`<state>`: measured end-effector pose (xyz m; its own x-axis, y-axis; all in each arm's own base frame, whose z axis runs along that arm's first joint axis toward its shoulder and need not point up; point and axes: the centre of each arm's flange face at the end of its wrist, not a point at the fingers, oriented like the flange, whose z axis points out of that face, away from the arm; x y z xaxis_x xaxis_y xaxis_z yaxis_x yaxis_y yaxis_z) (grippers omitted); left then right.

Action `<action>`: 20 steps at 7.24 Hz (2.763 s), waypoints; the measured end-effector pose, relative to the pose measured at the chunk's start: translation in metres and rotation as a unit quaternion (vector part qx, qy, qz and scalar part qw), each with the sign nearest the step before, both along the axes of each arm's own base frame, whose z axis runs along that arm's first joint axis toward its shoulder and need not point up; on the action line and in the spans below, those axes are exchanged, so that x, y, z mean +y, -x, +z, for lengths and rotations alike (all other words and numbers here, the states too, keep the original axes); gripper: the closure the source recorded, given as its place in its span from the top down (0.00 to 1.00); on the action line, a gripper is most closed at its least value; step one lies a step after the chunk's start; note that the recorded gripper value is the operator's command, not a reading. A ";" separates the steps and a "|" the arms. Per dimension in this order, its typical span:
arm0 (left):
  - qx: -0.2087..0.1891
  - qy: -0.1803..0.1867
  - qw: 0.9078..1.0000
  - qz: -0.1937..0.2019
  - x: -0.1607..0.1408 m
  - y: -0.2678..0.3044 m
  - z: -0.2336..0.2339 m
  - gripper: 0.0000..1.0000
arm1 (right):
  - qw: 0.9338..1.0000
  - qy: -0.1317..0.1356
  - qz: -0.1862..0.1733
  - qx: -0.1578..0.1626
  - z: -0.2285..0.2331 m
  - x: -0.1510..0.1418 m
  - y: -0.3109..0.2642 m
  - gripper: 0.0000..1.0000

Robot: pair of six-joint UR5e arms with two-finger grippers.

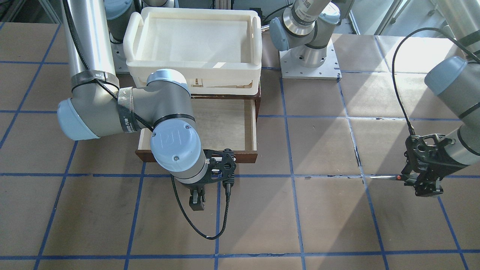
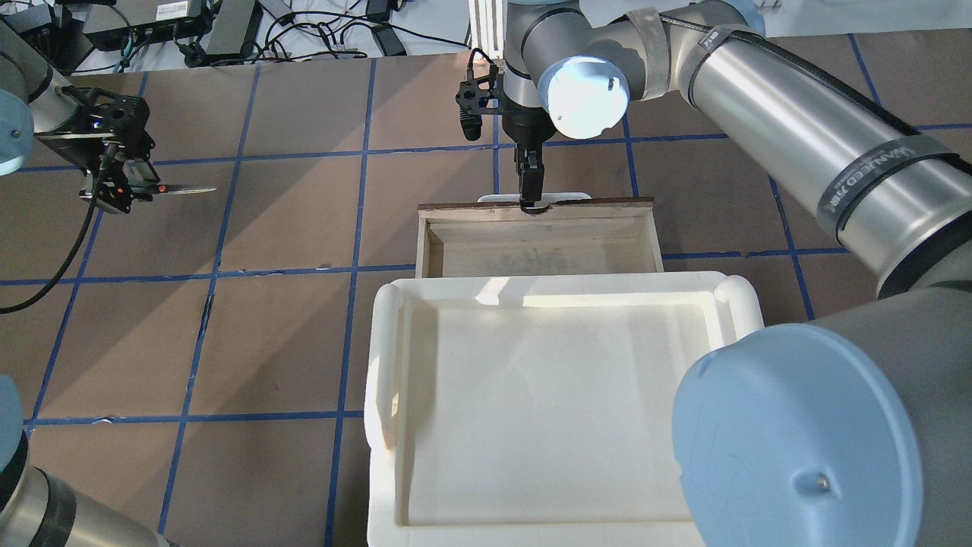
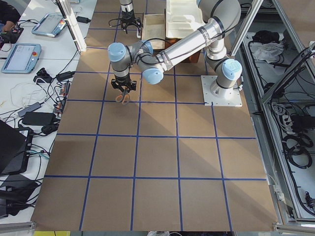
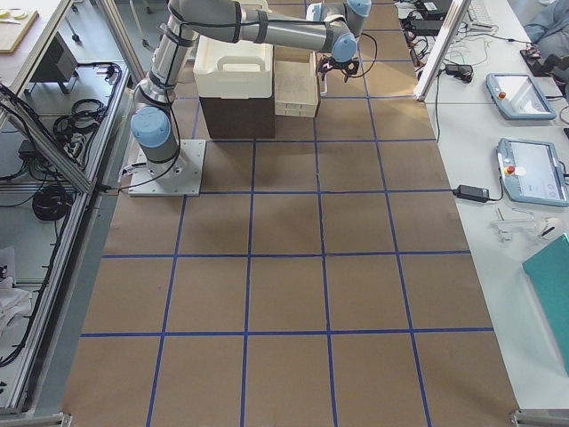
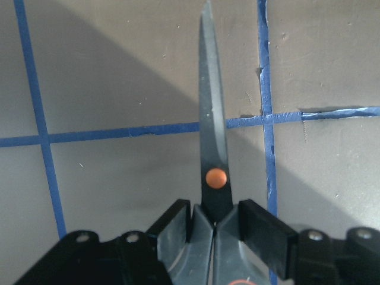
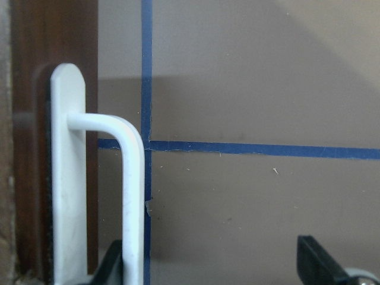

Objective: Place scissors in drawer with both arms

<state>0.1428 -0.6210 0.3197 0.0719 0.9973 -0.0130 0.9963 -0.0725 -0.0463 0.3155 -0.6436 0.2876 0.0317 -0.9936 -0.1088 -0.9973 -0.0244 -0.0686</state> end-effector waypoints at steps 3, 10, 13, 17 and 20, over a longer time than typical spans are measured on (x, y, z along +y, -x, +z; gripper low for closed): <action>0.004 0.001 1.000 -0.001 -0.001 0.001 -0.001 0.00 | 1.000 0.004 -0.004 -0.006 0.014 0.002 0.002 1.00; -0.001 0.011 1.000 -0.029 -0.009 0.055 0.012 0.00 | 0.978 0.050 -0.201 -0.024 0.195 0.061 0.102 1.00; -0.003 0.023 0.999 -0.040 -0.009 0.149 0.033 0.00 | 0.930 0.051 -0.363 -0.020 0.228 0.080 0.127 1.00; 0.008 0.035 0.998 -0.046 0.025 0.300 0.064 0.00 | 0.836 0.052 -0.545 0.026 0.265 0.120 0.142 1.00; 0.018 0.033 0.999 -0.028 0.069 0.399 0.076 0.00 | 0.789 0.061 -0.611 0.015 0.293 0.154 0.146 1.00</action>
